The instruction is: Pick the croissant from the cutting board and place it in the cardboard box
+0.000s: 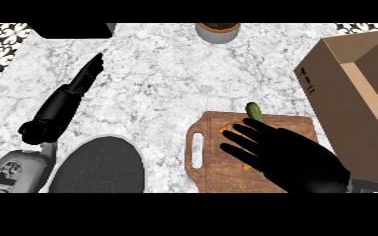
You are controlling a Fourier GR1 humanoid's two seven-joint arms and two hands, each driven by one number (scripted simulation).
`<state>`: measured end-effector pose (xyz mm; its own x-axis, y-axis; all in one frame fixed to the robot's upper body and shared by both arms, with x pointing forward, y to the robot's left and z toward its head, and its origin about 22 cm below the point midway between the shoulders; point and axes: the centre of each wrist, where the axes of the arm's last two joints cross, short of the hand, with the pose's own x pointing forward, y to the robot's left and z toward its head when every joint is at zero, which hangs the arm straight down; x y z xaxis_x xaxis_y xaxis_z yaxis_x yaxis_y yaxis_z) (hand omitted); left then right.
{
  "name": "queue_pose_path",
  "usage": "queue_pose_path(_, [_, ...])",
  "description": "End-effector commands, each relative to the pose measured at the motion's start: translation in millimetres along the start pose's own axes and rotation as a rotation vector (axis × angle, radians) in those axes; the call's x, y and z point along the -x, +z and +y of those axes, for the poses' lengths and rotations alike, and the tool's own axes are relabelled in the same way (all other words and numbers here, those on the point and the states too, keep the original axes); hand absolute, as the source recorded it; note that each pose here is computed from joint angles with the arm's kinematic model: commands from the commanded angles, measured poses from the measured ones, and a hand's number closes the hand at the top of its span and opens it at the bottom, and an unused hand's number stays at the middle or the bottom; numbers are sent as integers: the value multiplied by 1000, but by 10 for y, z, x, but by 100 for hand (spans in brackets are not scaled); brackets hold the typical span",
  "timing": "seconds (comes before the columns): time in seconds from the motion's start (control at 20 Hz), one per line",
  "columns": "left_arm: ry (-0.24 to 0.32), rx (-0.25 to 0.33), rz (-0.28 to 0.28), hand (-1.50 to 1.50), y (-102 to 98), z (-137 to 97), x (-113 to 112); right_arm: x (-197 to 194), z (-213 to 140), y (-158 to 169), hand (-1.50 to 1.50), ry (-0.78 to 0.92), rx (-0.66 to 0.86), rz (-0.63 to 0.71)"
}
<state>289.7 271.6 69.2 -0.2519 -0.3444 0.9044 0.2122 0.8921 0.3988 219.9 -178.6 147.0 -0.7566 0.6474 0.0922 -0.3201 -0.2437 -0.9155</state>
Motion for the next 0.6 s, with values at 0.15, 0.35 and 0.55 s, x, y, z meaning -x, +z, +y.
queue_pose_path(0.15, [-11, 9, -3, 0, 3, 73, 11, -72, 93, -281, -150, 46, 32, 84])
queue_pose_path(0.35, [-5, 15, 6, 0, 24, 54, 85, 18, 35, -163, -150, 46, 28, 84])
queue_pose_path(0.55, [-1, -11, 15, 0, 67, -131, 200, 74, 220, -227, -150, 77, 6, 70])
